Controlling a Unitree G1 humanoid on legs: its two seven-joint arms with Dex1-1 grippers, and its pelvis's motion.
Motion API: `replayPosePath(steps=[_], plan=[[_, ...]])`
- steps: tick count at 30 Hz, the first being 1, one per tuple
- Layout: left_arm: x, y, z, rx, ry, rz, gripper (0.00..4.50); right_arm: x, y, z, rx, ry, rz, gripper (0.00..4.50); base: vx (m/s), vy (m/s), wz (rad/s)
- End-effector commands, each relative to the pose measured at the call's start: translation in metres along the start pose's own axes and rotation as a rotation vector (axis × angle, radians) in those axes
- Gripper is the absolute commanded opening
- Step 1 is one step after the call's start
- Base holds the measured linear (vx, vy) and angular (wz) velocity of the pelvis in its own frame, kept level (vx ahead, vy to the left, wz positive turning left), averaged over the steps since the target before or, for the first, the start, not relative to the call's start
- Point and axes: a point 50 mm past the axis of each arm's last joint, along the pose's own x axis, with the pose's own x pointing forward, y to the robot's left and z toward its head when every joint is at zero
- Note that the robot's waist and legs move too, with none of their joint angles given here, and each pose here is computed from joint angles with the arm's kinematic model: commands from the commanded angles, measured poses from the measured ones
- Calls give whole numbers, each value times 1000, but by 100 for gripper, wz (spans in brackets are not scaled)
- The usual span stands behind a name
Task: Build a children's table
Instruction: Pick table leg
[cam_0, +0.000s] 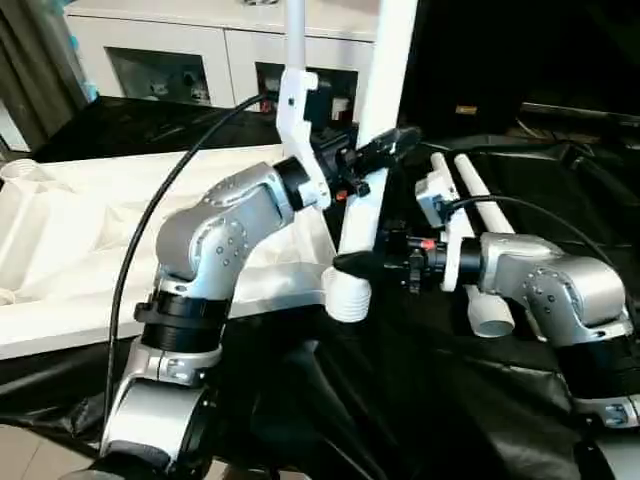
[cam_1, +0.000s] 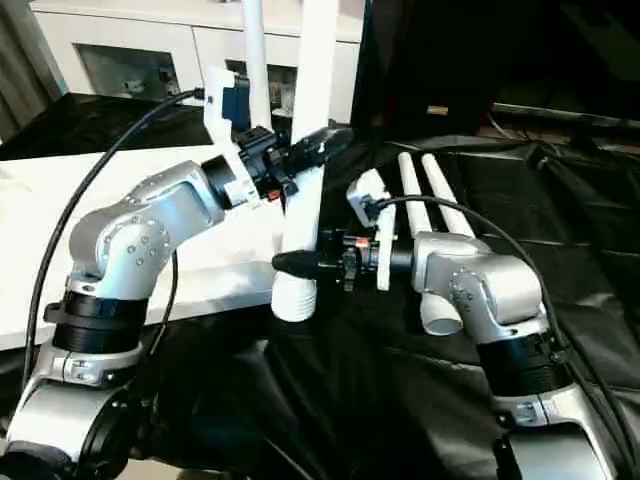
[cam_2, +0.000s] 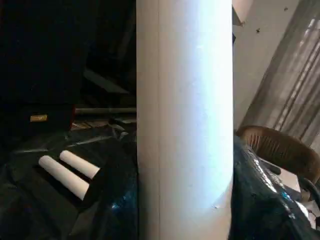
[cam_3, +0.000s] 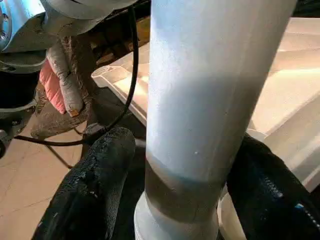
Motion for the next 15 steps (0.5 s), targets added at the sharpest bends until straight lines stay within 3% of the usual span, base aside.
replayPosePath(steps=[1, 15], plan=[[4, -4, 8, -2, -22, -22, 177, 6, 2, 0, -9, 15, 26, 297, 0, 0, 0], [3, -6, 13, -28, -38, -55, 177, 11, -4, -7, 10, 2, -8, 297, 0, 0, 0]])
